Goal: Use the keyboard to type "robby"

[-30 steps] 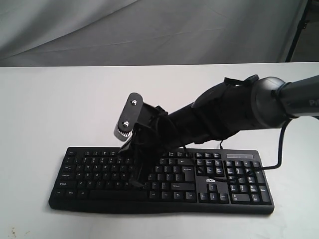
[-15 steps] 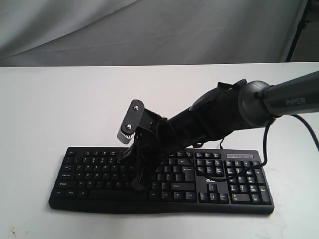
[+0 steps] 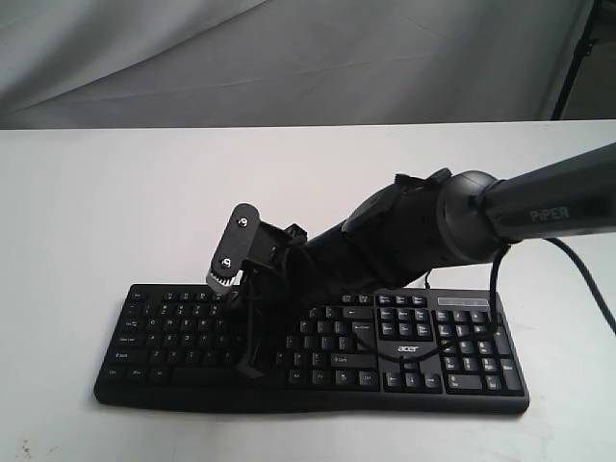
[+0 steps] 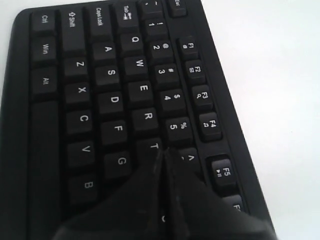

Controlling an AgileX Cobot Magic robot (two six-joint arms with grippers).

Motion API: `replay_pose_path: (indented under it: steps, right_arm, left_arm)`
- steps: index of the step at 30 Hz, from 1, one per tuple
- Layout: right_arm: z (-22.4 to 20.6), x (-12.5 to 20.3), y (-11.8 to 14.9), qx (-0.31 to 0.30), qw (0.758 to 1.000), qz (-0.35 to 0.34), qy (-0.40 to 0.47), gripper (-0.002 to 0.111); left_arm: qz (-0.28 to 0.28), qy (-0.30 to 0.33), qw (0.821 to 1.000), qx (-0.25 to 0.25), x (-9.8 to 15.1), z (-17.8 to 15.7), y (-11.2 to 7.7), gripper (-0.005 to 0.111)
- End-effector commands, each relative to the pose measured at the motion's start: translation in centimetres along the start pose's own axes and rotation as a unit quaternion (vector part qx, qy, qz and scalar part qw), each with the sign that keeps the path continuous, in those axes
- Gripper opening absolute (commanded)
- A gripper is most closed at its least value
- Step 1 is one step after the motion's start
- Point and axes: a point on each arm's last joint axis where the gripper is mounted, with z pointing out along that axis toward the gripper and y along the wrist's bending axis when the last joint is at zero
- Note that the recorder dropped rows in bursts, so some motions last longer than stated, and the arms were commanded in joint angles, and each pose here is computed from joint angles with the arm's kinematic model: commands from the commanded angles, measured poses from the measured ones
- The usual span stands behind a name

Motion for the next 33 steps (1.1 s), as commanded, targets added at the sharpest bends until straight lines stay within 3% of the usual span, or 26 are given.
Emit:
replay_pose_path:
  steps: [1, 27, 33]
  right_arm:
    - [-0.2, -0.3, -0.3, 0.011, 1.000, -0.005, -0.003, 0.000]
    - [0.7, 0.6, -0.2, 0.005, 1.000, -0.001, 0.009, 0.000]
    - [-1.1, -1.2, -0.4, 0.020, 1.000, -0.007, -0.017, 0.000]
  left_arm:
    - [0.001, -0.002, 1.000, 0.003, 0.1, 0.0, 0.0, 0.000]
    - [0.001, -0.002, 1.000, 0.003, 0.1, 0.0, 0.0, 0.000]
    - [0.001, -0.002, 1.000, 0.003, 0.1, 0.0, 0.0, 0.000]
